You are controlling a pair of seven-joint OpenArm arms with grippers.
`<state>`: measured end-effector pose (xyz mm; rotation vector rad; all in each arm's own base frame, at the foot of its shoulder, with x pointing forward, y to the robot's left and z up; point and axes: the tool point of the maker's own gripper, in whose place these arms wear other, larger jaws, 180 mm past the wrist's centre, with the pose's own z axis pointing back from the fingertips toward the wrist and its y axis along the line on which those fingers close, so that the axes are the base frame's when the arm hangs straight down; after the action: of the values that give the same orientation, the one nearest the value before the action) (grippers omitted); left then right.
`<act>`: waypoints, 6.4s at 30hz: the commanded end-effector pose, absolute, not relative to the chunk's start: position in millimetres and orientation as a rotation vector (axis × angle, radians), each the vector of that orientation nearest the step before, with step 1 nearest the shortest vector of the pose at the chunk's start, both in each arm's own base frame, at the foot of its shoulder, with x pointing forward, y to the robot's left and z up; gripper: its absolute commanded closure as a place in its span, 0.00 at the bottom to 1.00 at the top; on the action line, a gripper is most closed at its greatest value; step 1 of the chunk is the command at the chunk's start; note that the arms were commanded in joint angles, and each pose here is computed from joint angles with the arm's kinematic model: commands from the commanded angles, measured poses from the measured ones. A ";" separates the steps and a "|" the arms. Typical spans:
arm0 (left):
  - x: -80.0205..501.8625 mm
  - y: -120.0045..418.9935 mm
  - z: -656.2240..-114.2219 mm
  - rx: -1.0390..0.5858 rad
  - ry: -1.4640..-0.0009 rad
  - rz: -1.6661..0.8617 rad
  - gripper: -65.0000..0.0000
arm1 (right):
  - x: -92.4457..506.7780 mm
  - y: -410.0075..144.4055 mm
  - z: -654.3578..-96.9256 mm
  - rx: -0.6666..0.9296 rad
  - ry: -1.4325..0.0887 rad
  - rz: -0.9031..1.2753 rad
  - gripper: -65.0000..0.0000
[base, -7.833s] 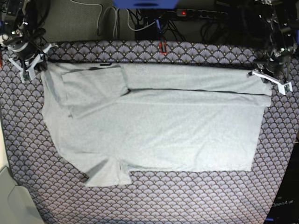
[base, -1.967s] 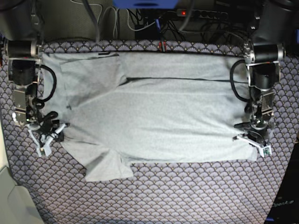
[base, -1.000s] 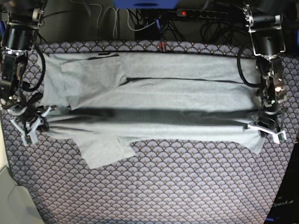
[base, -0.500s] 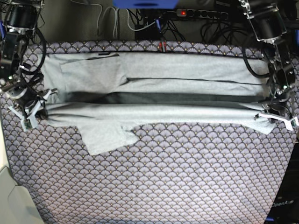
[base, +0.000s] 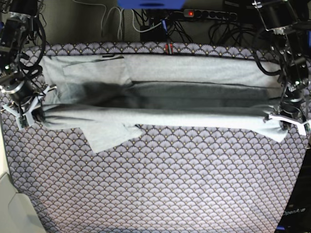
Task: Fold the T-shirt properly
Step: 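Lift the hem edge and fold it over toward the collar edge, then release the right gripper and move it to the hanging sleeve, then grasp the sleeve with the right gripper and tuck it onto the folded shirt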
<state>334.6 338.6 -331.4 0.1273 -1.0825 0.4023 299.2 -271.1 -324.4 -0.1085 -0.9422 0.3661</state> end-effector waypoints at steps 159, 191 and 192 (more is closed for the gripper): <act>248.4 341.7 -447.5 0.111 -0.756 0.504 0.99 | 387.0 -204.4 -393.2 0.127 -0.688 0.481 0.60; 258.2 341.7 -443.4 0.108 -0.771 0.503 0.99 | 347.8 -146.5 -332.1 0.075 -0.875 0.685 1.00; 258.4 341.8 -443.2 0.108 -0.773 0.503 0.99 | 341.6 -148.1 -324.7 0.056 -0.888 0.687 1.00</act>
<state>268.2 340.3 -434.9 0.0968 -0.8347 0.5024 334.6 -146.1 -336.5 0.0645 -0.8466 0.6873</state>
